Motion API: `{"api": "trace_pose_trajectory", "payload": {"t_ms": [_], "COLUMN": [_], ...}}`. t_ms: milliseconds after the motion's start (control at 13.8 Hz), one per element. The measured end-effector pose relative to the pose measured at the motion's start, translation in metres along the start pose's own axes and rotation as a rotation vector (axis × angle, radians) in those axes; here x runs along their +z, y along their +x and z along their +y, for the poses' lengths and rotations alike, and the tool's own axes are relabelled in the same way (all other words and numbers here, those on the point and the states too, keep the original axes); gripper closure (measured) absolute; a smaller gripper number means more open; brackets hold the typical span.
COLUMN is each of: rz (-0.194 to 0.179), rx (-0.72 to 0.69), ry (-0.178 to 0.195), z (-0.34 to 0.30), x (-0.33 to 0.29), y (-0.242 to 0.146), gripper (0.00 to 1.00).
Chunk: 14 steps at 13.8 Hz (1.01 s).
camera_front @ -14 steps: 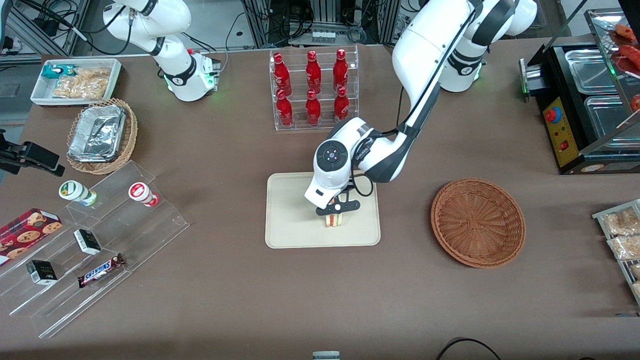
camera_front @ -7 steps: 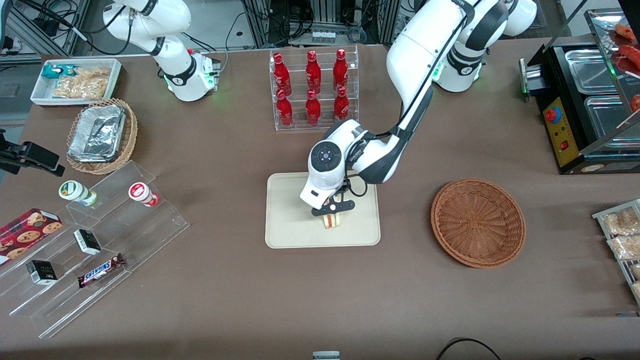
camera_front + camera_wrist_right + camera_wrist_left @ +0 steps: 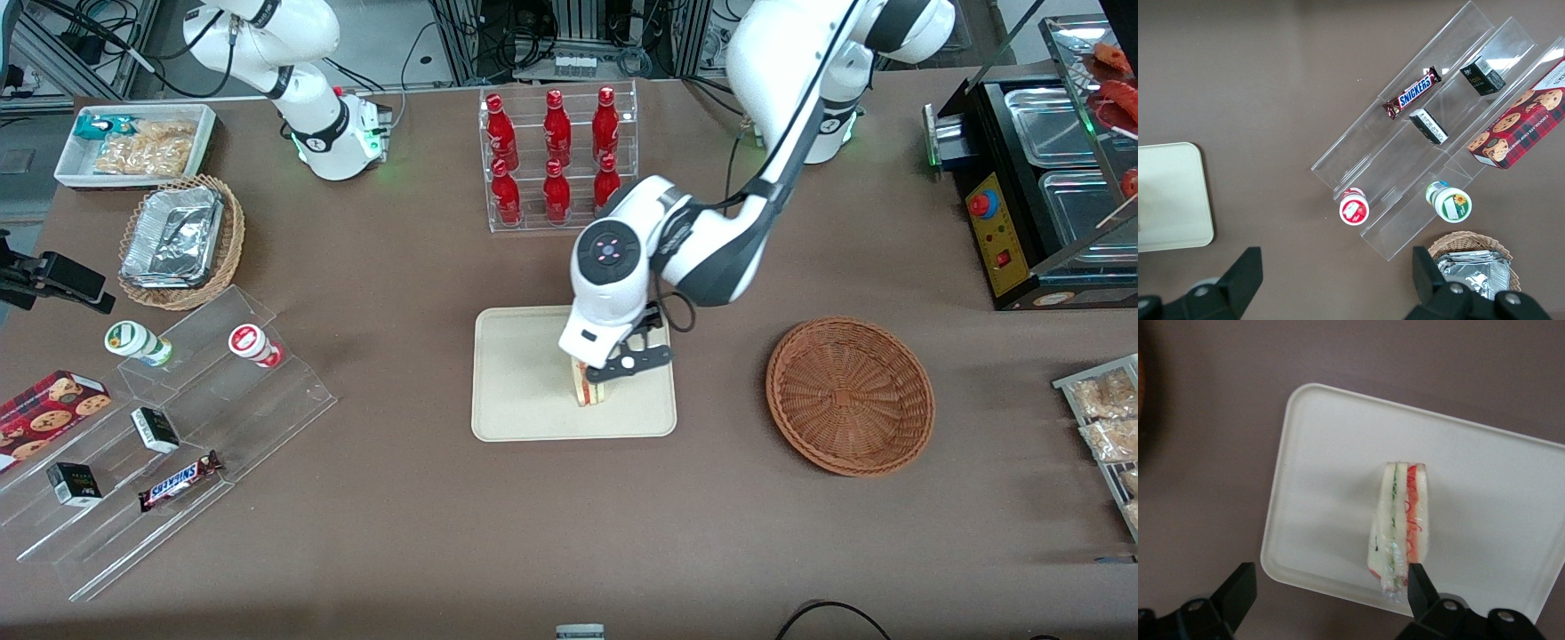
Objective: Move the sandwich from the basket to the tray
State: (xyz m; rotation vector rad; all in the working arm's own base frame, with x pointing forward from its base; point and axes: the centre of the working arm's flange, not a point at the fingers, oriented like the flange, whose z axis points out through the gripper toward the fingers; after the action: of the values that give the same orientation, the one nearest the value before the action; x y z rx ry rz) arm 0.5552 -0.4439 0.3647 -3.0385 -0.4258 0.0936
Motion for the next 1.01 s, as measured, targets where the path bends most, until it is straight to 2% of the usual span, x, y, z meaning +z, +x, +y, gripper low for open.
{"api": "trace_pose_trajectory", "payload": {"t_ms": [217, 434, 723, 1012], "rz": [-0.027, -0.069, -0.108, -0.155], "rx": [-0.042, 0.025, 0.111, 0.237], "ry": [0.049, 0.076, 0.079, 0.049], "z": [-0.036, -0.085, -0.149, -0.225], "x": [-0.011, -0.023, -0.051, -0.1], "y": [0.016, 0.034, 0.048, 0.058], "gripper": [0.0, 0.0, 0.0, 0.0]}}
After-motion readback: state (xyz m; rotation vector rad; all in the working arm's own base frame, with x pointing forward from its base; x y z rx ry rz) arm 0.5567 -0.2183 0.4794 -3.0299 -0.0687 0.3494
